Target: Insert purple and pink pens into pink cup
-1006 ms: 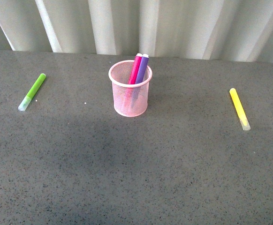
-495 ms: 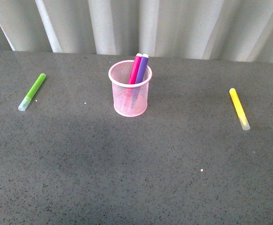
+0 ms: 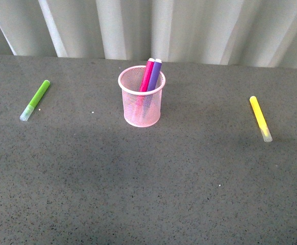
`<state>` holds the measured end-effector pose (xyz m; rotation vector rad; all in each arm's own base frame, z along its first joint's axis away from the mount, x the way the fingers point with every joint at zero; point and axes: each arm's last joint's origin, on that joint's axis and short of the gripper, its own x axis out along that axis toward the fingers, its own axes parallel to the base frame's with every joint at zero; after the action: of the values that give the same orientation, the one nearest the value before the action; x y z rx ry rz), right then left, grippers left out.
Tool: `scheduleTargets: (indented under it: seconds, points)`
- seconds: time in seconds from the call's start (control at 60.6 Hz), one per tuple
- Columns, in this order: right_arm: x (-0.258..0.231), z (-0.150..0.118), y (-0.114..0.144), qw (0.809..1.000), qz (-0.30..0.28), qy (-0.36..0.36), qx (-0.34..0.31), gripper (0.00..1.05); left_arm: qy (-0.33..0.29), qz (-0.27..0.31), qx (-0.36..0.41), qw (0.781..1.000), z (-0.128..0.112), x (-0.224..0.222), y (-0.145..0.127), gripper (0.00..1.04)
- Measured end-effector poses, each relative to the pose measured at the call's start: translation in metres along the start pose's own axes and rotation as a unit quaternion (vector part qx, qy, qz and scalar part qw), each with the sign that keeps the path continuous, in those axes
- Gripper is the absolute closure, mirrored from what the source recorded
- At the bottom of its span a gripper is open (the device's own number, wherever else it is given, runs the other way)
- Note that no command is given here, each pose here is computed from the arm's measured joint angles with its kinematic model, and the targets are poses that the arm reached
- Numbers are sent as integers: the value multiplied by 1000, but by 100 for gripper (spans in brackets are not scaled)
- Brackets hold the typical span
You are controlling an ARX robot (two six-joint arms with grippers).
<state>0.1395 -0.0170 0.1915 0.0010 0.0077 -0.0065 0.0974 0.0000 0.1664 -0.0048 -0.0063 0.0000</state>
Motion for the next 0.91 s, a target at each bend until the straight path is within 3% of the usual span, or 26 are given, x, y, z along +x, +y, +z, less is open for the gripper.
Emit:
scheduleTargets:
  seconds: [0.33,0.907]
  points:
    - [-13,-12,16,1000,5,-2,0,101,0,0,0,1000,0,0,0,7]
    - [-27,-17,16,1000,2,-17,0,101,0,0,0,1000,0,0,0,7]
